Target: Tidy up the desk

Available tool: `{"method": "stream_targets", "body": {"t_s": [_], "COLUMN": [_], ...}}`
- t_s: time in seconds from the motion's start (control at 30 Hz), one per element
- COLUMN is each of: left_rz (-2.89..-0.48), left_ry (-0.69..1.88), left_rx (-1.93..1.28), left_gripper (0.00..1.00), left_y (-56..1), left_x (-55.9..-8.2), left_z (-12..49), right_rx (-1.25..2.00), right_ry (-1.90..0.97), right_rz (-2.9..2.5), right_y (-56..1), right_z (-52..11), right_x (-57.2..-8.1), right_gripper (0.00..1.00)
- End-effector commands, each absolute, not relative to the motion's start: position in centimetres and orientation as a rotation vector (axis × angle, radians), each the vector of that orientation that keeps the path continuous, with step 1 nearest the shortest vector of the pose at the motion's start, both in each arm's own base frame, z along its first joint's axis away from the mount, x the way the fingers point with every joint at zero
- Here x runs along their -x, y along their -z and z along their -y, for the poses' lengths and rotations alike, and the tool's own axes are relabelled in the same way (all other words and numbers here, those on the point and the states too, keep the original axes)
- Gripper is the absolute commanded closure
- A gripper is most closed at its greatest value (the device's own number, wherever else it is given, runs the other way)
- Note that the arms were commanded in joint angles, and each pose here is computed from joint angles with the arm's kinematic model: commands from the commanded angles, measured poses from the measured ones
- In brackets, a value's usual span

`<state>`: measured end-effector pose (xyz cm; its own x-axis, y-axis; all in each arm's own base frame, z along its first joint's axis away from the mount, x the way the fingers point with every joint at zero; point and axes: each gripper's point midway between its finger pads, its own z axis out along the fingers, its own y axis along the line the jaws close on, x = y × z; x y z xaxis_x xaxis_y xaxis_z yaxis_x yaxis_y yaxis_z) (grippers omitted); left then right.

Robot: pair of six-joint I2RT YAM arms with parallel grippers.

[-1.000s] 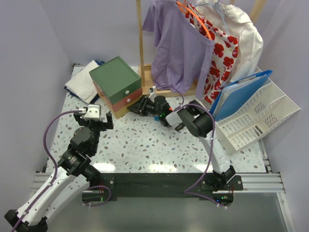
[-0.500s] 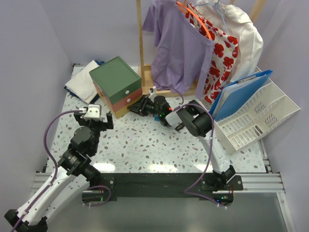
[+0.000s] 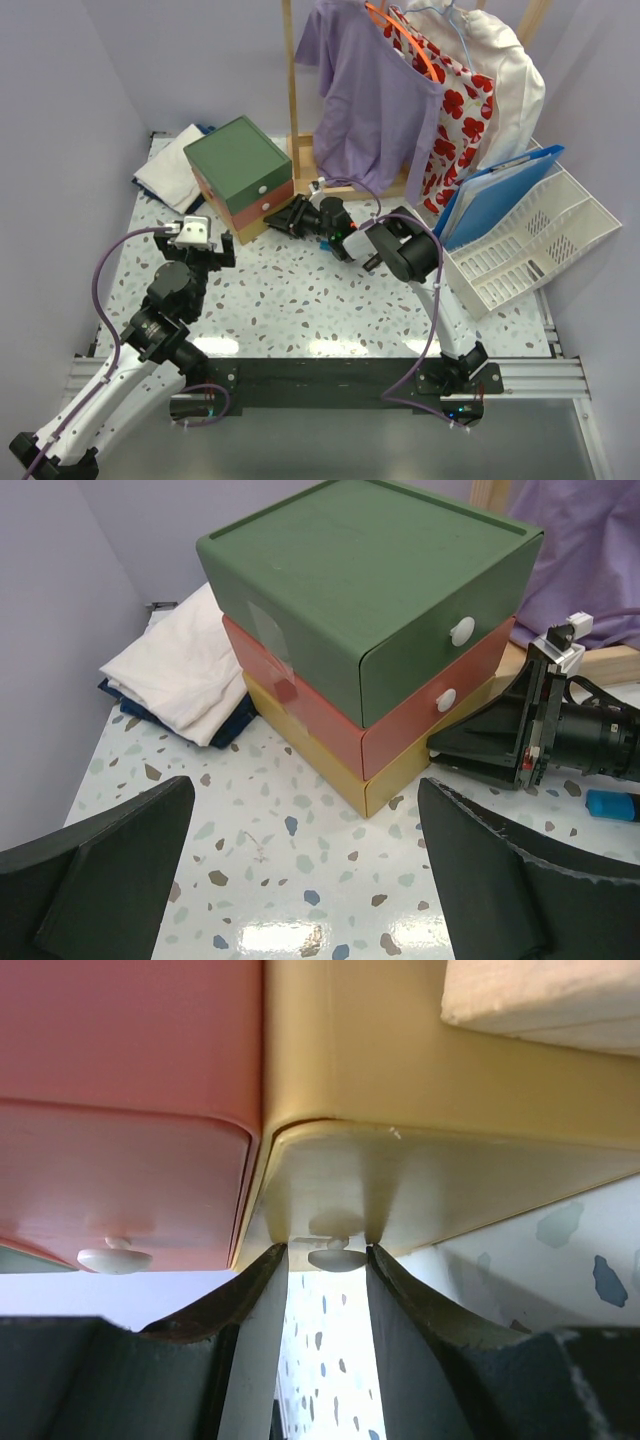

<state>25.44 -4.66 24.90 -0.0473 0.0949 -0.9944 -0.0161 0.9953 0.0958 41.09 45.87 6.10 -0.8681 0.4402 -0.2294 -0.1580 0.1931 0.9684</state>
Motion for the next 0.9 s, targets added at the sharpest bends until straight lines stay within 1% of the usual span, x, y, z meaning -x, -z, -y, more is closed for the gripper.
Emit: {"method": "stream_targets", "body": {"t_s": [0.0, 0.1, 0.13, 0.23, 0.33, 0.5, 0.87], "left_rz": [-1.566, -1.566, -1.565, -1.566, -1.565, -1.561, -1.576], "left_ry": [-0.066, -0.066, -0.066, -0.066, -0.063, -0.06, -0.043], "left_rx": [-0.016, -0.016, -0.015, -0.016, -0.017, -0.016, -0.06], "left_gripper": [0.0, 0.0, 0.0, 0.0, 0.0, 0.0, 0.0], "left_y": [-26.5, -26.5, -26.5, -26.5, -26.5, -26.6, -26.3], "left_x": [-25.7, -25.7, -25.7, -25.7, -25.7, -25.6, -26.0], "left_z": [4.6, 4.6, 4.6, 4.6, 4.6, 4.6, 5.5], "right_rx": [-0.359, -0.353, -0.347, -0.346, -0.342, -0.323, -0.272], "right_ry": [-1.722, -1.726, -1.728, -1.729, -1.726, -1.717, -1.683], "right_rz": [-1.901, -1.898, -1.896, -1.898, -1.898, -1.894, -1.965], "right_y": [-7.9, -8.0, -8.0, -7.7, -7.7, -8.5, -7.6], "right_z": [-45.2, -45.2, -45.2, -44.8, -44.4, -43.2, -41.1], "right_x": [-44.1, -44.0, -43.8, -43.6, -43.2, -42.2, -38.6], "right_gripper": [0.62, 0.73, 0.8, 0.87, 0.9, 0.91, 0.93]}}
